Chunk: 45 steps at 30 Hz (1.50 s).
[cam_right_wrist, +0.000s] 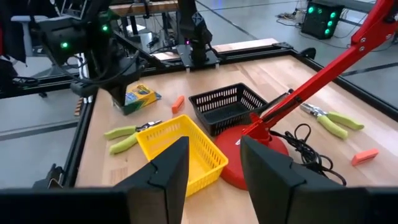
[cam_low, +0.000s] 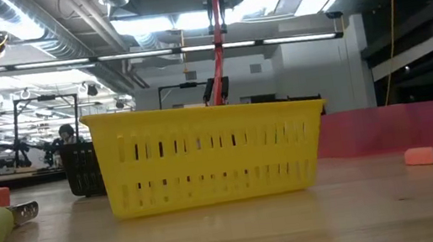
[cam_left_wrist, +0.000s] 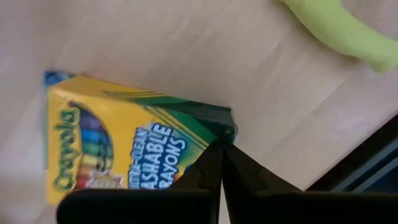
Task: Pick & Place School Supplies
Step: Put the crayon box into the pink bin
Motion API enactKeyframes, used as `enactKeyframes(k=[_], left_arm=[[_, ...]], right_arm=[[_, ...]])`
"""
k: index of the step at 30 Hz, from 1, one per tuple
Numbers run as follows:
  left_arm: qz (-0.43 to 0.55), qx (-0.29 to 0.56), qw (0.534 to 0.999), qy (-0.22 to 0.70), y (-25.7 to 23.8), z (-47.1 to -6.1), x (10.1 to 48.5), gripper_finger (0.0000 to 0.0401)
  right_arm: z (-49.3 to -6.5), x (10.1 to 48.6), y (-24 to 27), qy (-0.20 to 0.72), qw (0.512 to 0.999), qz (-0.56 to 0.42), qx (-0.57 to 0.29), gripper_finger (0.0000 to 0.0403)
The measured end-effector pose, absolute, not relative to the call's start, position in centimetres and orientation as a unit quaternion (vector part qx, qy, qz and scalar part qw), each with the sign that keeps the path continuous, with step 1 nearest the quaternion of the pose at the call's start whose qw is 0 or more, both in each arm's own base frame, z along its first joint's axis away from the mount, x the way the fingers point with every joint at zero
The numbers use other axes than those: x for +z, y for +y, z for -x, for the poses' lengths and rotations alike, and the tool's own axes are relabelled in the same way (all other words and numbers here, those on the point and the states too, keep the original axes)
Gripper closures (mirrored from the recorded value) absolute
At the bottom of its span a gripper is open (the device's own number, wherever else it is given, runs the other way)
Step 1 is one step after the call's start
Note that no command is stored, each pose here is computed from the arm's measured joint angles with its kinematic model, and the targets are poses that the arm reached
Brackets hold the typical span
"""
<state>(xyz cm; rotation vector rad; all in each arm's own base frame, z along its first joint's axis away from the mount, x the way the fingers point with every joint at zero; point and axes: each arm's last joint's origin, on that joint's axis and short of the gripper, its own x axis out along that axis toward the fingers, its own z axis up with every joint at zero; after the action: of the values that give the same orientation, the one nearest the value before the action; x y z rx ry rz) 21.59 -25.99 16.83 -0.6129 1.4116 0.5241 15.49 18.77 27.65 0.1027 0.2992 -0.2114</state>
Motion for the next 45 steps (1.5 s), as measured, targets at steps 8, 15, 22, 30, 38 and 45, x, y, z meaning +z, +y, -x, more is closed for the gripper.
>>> enactKeyframes(k=[8,15,22,30,38,45], left_arm=[[0.264,0.227,0.695,0.629,-25.4,-22.4,16.7,0.0399],[0.254,0.221,0.711,0.617,-24.6,-23.5,16.7,0.0399],[0.245,0.224,0.730,0.598,-24.2,-23.8,17.1,0.0399],[0.239,0.230,0.739,0.587,-24.1,-23.8,17.2,0.0399],[0.229,0.240,0.743,0.581,-23.9,-23.7,17.2,0.0399],[0.227,0.242,0.740,0.585,-23.7,-23.8,17.2,0.0399]], right_arm=[[-15.5,27.6,18.8,0.149,0.982,-0.051,-0.105,0.0257],[-15.5,27.6,18.8,0.149,0.982,-0.049,-0.104,0.0257],[-15.4,27.6,18.9,0.149,0.982,-0.048,-0.101,0.0257],[-15.4,27.6,18.9,0.150,0.982,-0.048,-0.101,0.0257],[-15.4,27.6,18.9,0.150,0.982,-0.048,-0.101,0.0257],[-15.2,27.6,19.0,0.151,0.983,-0.048,-0.097,0.0257]])
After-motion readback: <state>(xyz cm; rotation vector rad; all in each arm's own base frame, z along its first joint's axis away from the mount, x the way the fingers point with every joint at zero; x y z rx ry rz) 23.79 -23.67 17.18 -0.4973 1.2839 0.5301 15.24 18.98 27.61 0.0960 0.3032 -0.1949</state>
